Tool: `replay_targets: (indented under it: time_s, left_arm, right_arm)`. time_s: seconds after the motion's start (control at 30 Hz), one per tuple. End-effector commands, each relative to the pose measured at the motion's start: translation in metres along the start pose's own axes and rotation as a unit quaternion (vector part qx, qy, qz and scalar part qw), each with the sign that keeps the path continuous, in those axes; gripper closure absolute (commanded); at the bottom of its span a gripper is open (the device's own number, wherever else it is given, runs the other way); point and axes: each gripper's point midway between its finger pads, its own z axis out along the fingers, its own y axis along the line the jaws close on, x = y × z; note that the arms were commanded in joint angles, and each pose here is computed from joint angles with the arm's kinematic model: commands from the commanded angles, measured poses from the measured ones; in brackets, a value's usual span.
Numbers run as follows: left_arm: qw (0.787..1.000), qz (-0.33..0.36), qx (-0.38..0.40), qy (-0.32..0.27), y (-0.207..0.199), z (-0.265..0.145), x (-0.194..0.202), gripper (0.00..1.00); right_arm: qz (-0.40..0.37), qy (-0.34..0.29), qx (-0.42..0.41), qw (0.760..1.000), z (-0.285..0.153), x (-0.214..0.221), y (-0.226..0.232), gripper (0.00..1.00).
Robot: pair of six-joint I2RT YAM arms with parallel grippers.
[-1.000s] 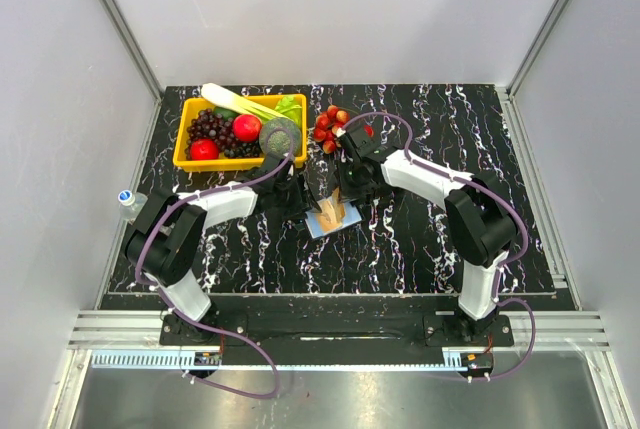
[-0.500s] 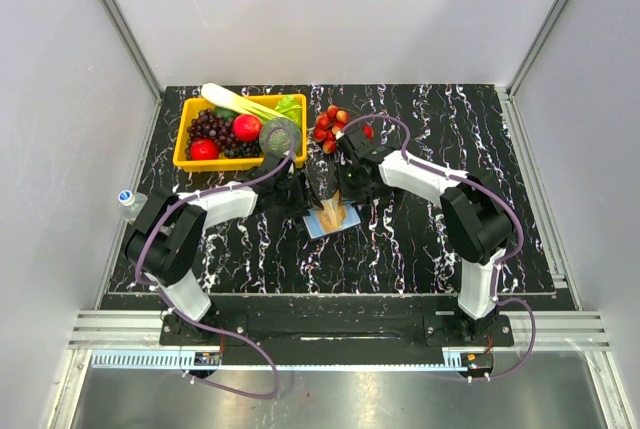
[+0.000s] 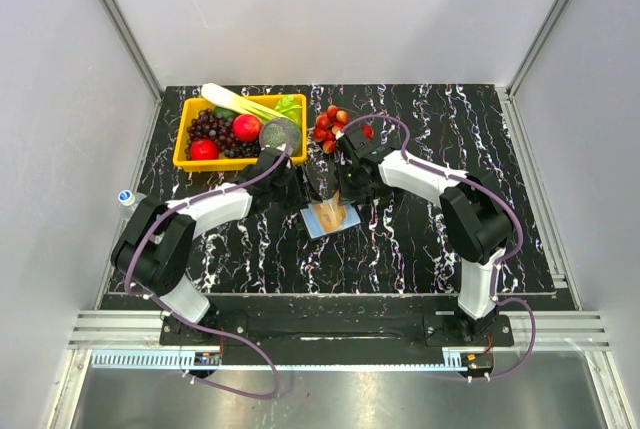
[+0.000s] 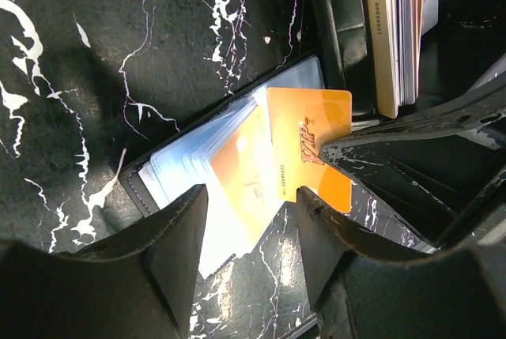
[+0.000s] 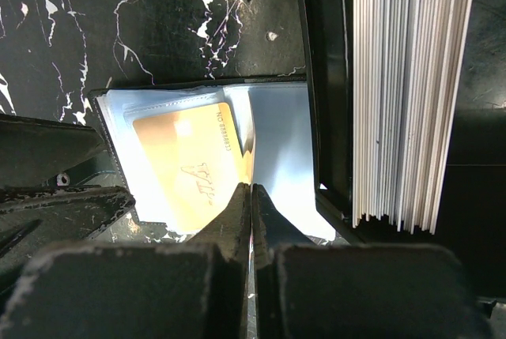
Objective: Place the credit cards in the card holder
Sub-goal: Insert the credit card into the card holder.
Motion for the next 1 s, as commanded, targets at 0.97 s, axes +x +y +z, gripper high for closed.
replay_targets:
  time_s: [0.97]
  left_arm:
    - [0.999, -0.004, 0.035, -0.003, -0.013, 0.013, -0.003, 0.48]
  right_arm:
    - [-0.014, 0.013, -0.001, 1.0, 0.005, 0.005, 0.002, 1.0]
